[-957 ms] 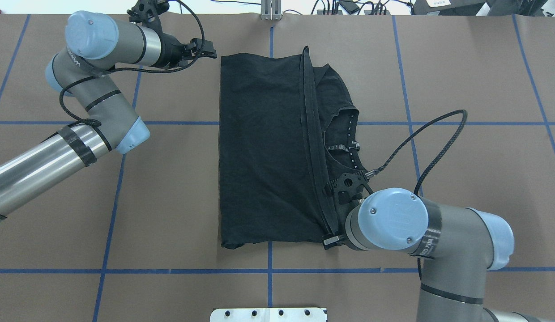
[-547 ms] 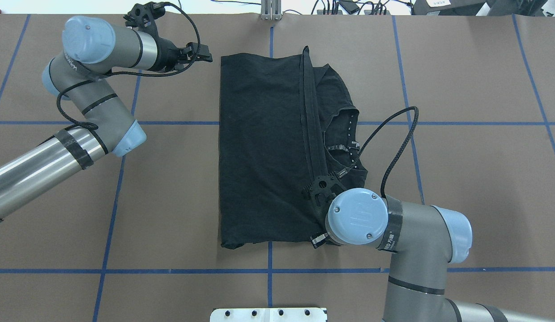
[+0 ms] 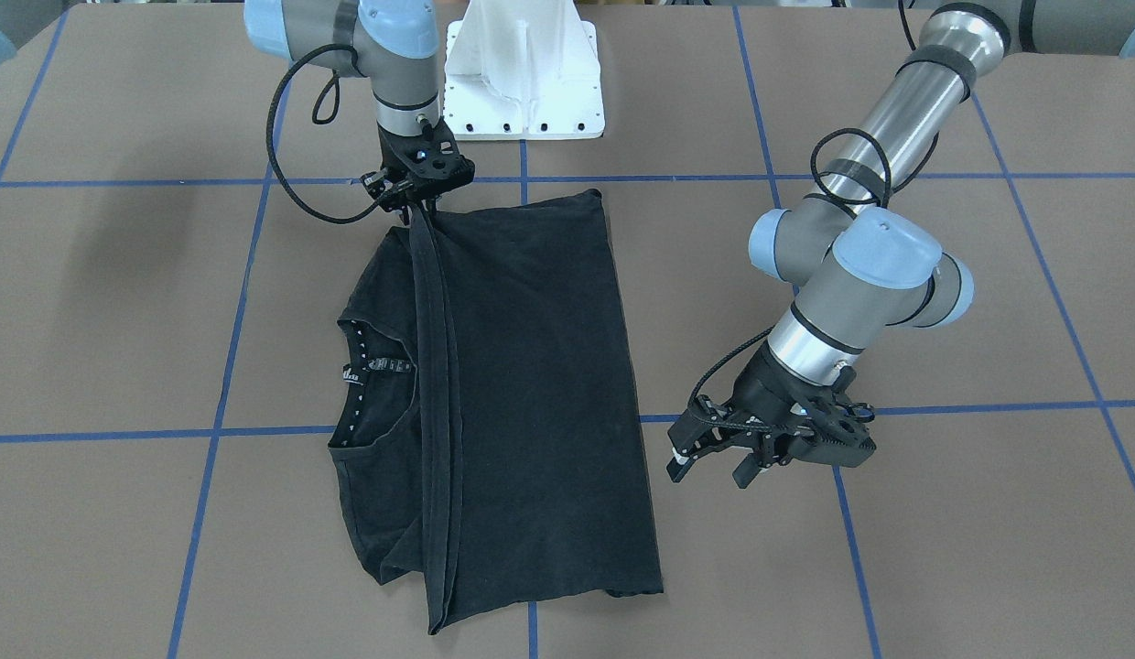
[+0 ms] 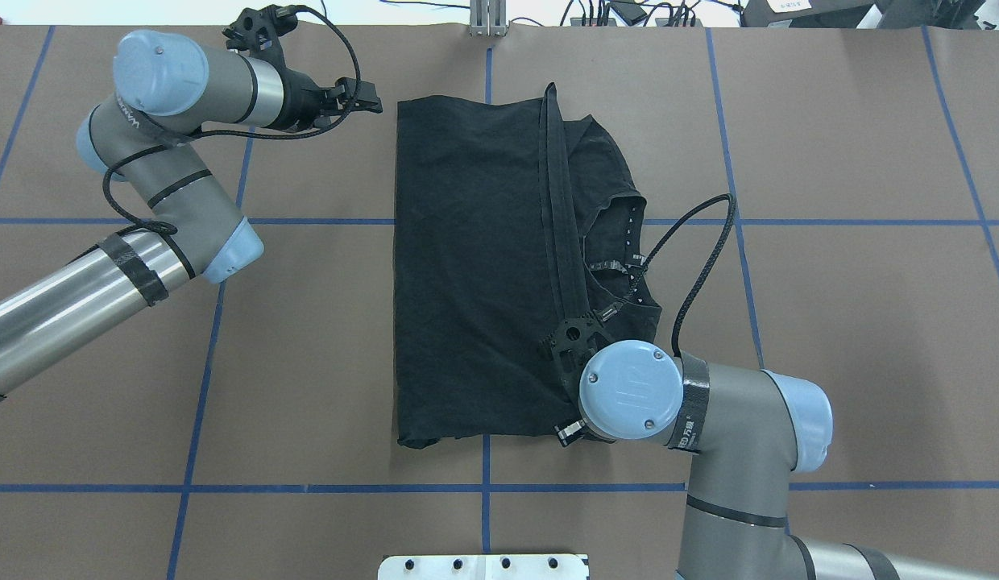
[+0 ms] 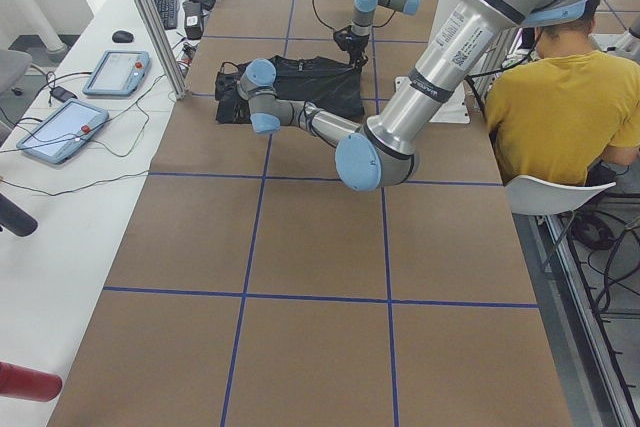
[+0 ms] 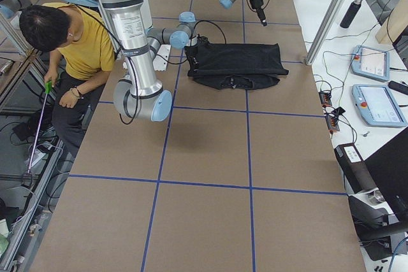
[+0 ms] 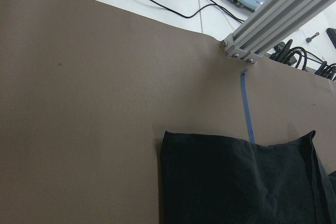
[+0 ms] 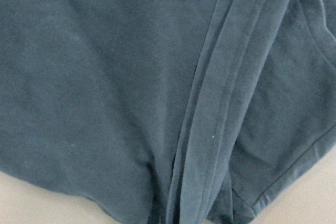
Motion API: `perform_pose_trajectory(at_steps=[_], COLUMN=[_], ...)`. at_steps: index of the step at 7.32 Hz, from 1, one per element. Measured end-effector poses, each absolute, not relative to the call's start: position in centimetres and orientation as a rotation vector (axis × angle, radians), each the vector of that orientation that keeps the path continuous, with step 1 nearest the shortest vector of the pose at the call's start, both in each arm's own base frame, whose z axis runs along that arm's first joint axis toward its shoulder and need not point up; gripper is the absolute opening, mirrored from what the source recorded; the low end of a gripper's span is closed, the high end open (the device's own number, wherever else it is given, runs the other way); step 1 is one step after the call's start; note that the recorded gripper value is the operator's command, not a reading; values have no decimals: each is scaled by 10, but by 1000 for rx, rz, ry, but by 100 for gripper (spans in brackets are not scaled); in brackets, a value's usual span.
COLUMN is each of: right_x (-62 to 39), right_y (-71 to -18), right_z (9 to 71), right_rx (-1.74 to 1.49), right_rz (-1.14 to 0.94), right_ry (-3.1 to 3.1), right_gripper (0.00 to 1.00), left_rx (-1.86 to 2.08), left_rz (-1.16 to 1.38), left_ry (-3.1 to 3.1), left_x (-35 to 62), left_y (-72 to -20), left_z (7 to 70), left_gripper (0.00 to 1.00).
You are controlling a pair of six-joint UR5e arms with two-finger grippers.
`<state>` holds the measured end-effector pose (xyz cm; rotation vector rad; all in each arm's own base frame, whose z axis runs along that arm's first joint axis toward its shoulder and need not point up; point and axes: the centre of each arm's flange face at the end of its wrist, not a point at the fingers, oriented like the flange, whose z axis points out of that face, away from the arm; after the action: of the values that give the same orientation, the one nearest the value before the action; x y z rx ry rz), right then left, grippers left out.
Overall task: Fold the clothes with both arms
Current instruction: 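Release the left gripper and raise it while the right gripper adjusts the fold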
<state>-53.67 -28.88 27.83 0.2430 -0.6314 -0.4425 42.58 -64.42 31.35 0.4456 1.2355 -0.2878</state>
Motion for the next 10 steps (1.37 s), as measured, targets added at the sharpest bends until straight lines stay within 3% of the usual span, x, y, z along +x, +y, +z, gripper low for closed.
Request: perform_pose_trajectory(at_steps=[6,9,10], right_x=[-524,-494,-495], right_y=[-296,-280,-271], right_z=[273,323,324], right_rx=[243,128,94], right_rz=[-425,-194,-125], right_ry=[-648,-604,-610], right_gripper=[0,0,36], left_rx=[444,434,431], left_rz=[-291,-313,-319], left_ry=[1239,1255,1262], left_x=[425,424,423], left_y=[-644,-643,-642], left_z=[313,307,304], left_gripper=[100,100,100])
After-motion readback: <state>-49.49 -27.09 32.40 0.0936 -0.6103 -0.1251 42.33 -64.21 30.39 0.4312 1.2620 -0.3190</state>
